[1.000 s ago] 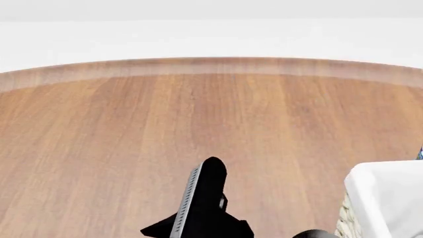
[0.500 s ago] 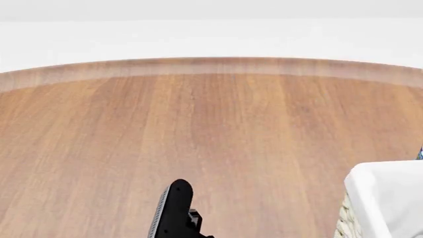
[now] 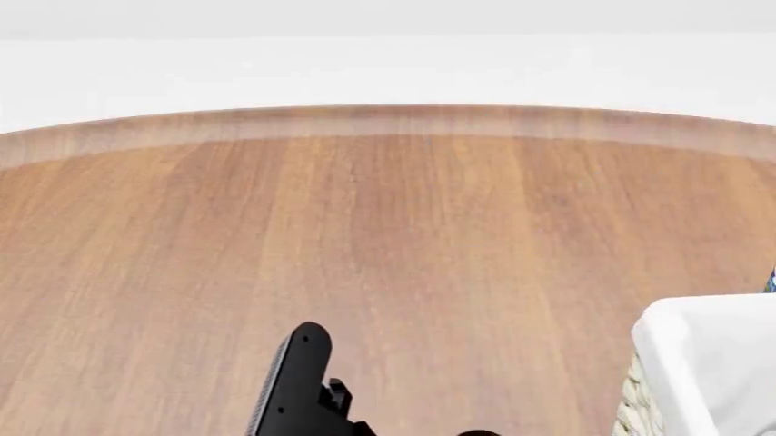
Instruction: Pick the milk and place it in the basket.
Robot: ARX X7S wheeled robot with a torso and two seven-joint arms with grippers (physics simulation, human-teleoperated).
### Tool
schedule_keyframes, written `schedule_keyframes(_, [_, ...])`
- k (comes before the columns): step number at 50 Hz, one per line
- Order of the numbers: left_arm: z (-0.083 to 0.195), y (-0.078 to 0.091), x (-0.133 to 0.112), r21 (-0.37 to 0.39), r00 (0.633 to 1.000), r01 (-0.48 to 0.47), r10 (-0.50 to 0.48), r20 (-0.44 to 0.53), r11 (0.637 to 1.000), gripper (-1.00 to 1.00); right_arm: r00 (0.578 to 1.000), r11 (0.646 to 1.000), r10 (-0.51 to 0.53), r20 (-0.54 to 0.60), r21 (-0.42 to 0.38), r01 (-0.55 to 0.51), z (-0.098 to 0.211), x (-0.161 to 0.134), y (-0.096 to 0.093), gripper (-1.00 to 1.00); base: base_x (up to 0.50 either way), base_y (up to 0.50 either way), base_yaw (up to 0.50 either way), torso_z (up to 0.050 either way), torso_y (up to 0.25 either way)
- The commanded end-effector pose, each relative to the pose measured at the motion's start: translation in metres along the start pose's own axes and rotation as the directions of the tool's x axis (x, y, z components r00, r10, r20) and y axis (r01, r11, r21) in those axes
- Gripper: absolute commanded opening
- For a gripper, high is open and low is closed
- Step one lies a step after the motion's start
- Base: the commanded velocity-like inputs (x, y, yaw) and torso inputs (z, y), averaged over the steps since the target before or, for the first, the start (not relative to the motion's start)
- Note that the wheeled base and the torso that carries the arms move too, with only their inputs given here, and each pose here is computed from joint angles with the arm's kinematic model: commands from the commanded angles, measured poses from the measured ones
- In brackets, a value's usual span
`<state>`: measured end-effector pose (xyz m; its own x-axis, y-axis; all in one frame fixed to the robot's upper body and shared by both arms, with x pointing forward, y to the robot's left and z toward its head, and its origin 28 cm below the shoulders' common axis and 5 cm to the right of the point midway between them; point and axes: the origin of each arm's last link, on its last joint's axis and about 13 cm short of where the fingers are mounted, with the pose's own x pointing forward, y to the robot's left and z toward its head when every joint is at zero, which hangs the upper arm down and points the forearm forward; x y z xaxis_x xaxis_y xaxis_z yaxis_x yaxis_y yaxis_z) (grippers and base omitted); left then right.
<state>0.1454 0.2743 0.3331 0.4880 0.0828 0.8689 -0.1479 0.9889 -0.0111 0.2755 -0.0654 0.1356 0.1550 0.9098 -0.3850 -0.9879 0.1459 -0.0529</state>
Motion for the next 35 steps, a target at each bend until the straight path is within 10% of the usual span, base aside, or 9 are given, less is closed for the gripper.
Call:
schedule_keyframes(1, [-0.0001, 0.0001, -0.0002, 0.001, 1.000, -0.001, 0.001, 0.000, 1.000, 1.00, 1.000, 1.000, 0.005, 0.007, -0.012, -0.005, 0.0027, 0.0014, 0.0002, 1.00, 0.00, 0.00, 0.00, 0.000, 0.000])
schedule_keyframes(35, [-0.0002, 0.0000, -0.0001, 0.001, 1.000, 0.000, 0.000, -0.001, 1.000, 1.00, 1.000, 1.000, 0.009, 0.004, -0.016, -0.009, 0.0019, 0.0019, 0.0010, 1.00, 0.00, 0.00, 0.00, 0.000, 0.000])
